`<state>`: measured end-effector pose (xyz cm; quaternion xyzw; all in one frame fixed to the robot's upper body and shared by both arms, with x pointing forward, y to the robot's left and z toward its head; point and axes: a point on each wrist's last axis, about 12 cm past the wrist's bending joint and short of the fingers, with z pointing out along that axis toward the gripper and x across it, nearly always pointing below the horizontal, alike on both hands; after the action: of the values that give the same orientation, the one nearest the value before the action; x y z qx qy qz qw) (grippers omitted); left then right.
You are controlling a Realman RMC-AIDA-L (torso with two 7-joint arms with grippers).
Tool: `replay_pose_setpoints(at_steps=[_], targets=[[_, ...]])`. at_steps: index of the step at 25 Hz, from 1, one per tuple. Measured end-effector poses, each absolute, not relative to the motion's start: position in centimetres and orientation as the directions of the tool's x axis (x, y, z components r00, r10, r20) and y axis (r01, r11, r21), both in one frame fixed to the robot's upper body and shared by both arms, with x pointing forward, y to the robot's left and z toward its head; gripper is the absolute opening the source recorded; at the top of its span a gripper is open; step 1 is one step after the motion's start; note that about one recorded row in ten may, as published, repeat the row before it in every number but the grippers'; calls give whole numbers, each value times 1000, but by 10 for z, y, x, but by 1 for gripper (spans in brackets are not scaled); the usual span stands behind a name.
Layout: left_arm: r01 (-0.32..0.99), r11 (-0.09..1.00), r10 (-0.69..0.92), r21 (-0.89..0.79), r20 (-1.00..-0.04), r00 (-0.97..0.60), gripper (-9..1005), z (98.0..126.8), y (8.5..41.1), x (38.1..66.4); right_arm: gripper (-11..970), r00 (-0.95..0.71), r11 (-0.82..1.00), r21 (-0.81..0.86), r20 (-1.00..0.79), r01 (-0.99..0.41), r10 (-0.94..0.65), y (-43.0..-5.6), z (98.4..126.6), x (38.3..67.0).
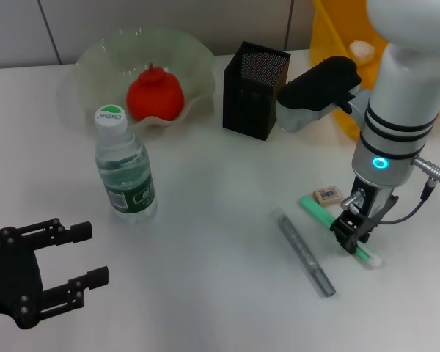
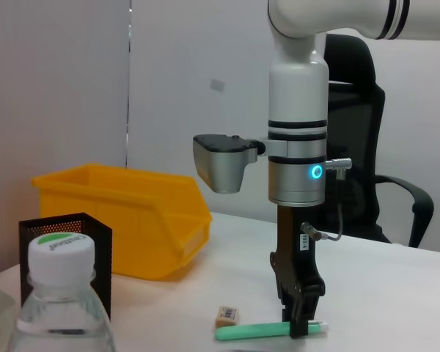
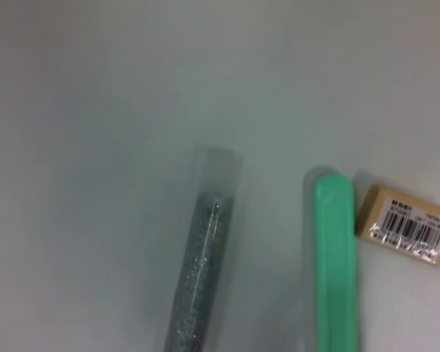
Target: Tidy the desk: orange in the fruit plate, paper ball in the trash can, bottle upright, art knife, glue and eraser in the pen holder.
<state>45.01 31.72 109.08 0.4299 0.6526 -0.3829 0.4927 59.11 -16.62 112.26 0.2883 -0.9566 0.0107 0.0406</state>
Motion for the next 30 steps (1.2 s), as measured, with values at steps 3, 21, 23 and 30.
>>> replay_pose_setpoints(at_steps=[3,21,23,30], targets=[[938,339,184,-74,-972,-143,580,1091,318,450,198,-829,832,1,86,-554,-552,-166,1122,591],[941,330,185,-68,-973,-136,571,1094,316,453,174,-749,743,103,-38,-661,-661,-181,1177,588],[943,327,185,-65,-974,-132,570,1094,314,454,175,-740,725,163,-66,-669,-669,-186,1184,589],[947,316,184,-58,-975,-121,566,1094,309,459,178,-763,634,444,-219,-633,-608,-210,1205,592]])
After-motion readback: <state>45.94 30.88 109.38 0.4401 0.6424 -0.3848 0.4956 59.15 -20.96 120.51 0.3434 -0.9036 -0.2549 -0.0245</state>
